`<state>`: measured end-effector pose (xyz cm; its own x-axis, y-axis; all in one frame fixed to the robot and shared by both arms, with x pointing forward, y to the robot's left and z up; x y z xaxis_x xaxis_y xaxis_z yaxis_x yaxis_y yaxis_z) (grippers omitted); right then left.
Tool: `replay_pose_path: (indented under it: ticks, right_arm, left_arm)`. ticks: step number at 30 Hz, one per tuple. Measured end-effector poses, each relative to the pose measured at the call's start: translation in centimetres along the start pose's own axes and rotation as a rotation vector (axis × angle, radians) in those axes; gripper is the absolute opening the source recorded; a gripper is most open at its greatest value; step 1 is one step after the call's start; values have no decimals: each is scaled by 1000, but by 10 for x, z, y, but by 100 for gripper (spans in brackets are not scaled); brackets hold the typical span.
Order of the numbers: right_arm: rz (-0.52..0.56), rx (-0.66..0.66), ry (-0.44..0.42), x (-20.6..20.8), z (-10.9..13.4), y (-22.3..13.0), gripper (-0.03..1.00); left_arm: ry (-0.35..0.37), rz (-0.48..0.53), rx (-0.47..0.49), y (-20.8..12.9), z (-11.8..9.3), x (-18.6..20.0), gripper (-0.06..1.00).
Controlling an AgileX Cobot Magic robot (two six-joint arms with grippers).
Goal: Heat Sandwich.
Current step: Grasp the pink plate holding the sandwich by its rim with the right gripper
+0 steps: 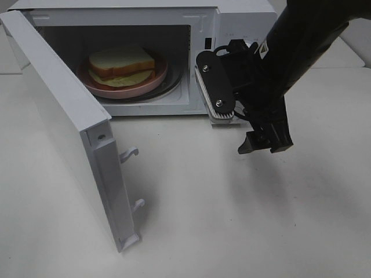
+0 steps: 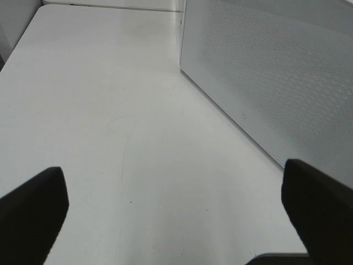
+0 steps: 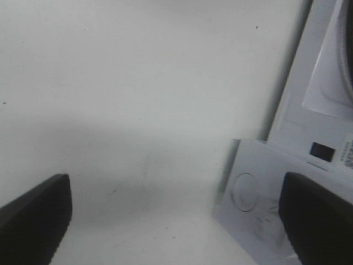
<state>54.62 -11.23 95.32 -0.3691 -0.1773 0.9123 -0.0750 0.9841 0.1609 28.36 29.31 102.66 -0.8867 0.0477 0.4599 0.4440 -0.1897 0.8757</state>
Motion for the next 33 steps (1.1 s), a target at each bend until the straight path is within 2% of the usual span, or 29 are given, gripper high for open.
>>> replay_pose_path:
  ticks: [20,33]
  right_arm:
    - [-83,97,-103,-16,-26,51,93]
    - [-124,112,-166,-27,-46,70,91]
  left_arm:
    - [0,0,0,0,0,0,97]
    - [0,0,0,0,0,0,97]
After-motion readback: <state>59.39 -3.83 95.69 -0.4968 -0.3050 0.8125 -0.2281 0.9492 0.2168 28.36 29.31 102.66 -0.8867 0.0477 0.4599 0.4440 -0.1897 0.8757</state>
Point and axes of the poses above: a point on each arm's last joint axis where the gripper is mounted, x pointing back along that axis away from the gripper, z along the wrist's bending axis when the last joint is at zero, y = z × x, the point moved 6 cm from there along -x, pointing out along that axis toward the gripper, and after that the axes turned 14 degrees about -x, right-handed, at the moved point
